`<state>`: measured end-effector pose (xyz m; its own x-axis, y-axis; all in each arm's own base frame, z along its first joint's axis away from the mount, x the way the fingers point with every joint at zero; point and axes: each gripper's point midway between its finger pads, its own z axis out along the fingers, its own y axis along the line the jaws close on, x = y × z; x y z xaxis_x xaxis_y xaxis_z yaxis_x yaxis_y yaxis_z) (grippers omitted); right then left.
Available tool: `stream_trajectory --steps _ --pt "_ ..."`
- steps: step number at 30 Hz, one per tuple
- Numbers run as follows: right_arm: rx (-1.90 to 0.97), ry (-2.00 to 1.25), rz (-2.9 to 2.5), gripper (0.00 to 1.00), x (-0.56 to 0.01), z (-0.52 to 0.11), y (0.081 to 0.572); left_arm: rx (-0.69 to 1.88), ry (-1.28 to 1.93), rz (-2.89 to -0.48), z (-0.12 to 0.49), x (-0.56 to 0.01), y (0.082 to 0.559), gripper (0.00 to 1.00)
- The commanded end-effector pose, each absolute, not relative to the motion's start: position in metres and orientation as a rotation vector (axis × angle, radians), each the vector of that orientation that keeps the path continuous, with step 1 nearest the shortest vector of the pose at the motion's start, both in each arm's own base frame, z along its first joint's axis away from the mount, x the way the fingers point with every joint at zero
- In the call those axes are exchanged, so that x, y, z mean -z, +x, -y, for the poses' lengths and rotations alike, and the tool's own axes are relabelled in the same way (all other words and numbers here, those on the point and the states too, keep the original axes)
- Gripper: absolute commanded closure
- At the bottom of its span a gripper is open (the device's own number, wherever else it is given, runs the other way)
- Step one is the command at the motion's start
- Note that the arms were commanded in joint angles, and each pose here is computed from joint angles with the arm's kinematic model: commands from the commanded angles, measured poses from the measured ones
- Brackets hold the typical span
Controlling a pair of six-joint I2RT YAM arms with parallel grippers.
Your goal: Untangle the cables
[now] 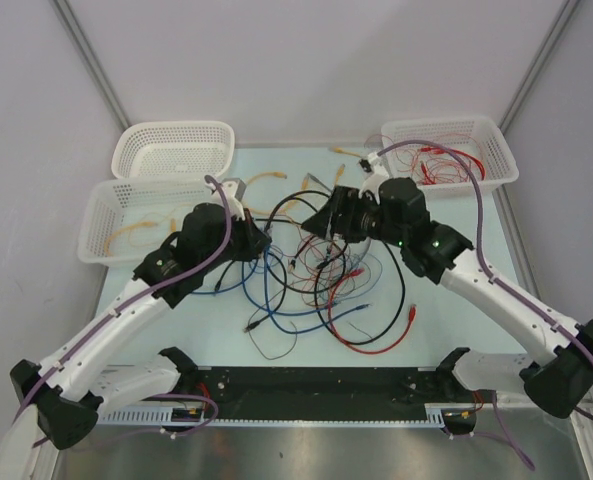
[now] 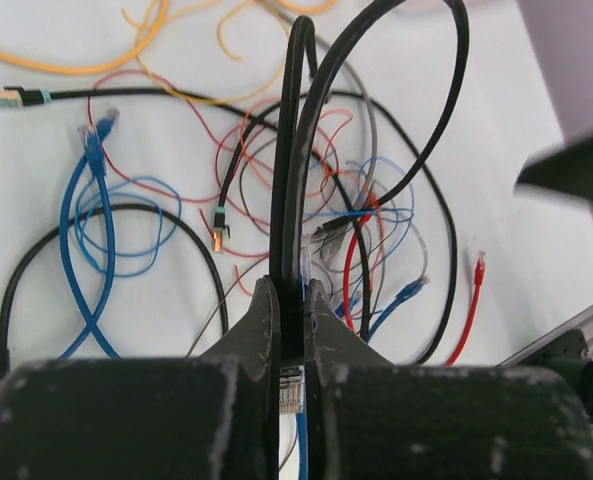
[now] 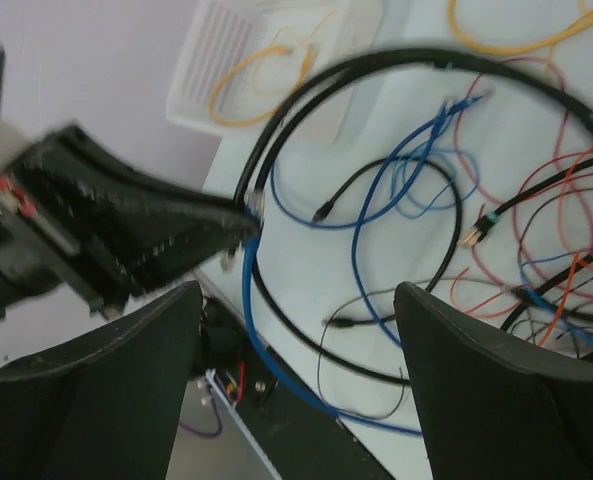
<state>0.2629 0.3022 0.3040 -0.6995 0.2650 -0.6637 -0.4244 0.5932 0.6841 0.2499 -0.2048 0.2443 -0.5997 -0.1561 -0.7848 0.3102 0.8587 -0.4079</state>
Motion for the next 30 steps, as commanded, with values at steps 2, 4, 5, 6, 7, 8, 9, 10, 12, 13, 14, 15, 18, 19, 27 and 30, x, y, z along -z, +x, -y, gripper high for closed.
stream_trajectory --steps 2,4,5,6,7,8,9,10,12,13,14,15,18,19,27,30 --pt "-1.183 -0.384 -1.945 0.18 -0.323 -0.326 0.201 0.693 0.048 -1.947 0.205 -0.315 0.265 1.00" --pt "-1.204 -0.435 -1.973 0.19 -0.313 -0.338 0.191 0.710 0.033 -1.961 0.211 -0.316 0.270 1.00" --pt "-1.221 -0.461 -1.977 0.19 -0.312 -0.344 0.186 0.718 0.028 -1.961 0.213 -0.320 0.271 1.00" --pt "-1.246 -0.509 -1.966 0.19 -0.311 -0.353 0.176 0.718 0.018 -1.972 0.214 -0.318 0.273 1.00" --pt "-1.256 -0.540 -1.982 0.20 -0.304 -0.360 0.172 0.717 -0.003 -1.992 0.216 -0.314 0.275 1.00" --pt "-1.260 -0.558 -1.987 0.19 -0.301 -0.364 0.168 0.712 -0.019 -1.993 0.215 -0.314 0.277 1.00" --pt "-1.261 -0.606 -1.988 0.20 -0.297 -0.372 0.158 0.709 -0.031 -1.997 0.215 -0.314 0.278 1.00" --pt "-1.221 -0.598 -1.999 0.20 -0.290 -0.374 0.161 0.710 -0.049 -2.002 0.215 -0.313 0.279 1.00" --pt "-1.178 -0.624 -2.025 0.20 -0.276 -0.380 0.156 0.702 -0.073 -2.000 0.213 -0.312 0.281 1.00" --pt "-1.175 -0.649 -2.029 0.21 -0.272 -0.385 0.150 0.704 -0.089 -2.000 0.212 -0.313 0.281 1.00" --pt "-1.168 -0.656 -2.046 0.21 -0.264 -0.390 0.150 0.708 -0.095 -1.995 0.212 -0.314 0.281 1.00" --pt "-1.156 -0.651 -2.052 0.21 -0.261 -0.392 0.151 0.713 -0.100 -1.993 0.212 -0.315 0.281 1.00" --pt "-1.107 -0.635 -2.077 0.21 -0.248 -0.396 0.157 0.733 -0.106 -1.985 0.213 -0.318 0.279 1.00" --pt "-1.097 -0.629 -2.081 0.21 -0.245 -0.397 0.158 0.736 -0.104 -1.984 0.213 -0.319 0.278 1.00" --pt "-1.040 -0.613 -2.149 0.38 -0.214 -0.407 0.167 0.746 -0.105 -1.972 0.210 -0.323 0.274 1.00" --pt "-1.031 -0.604 -2.142 0.61 -0.216 -0.406 0.170 0.743 -0.109 -1.969 0.209 -0.324 0.273 1.00"
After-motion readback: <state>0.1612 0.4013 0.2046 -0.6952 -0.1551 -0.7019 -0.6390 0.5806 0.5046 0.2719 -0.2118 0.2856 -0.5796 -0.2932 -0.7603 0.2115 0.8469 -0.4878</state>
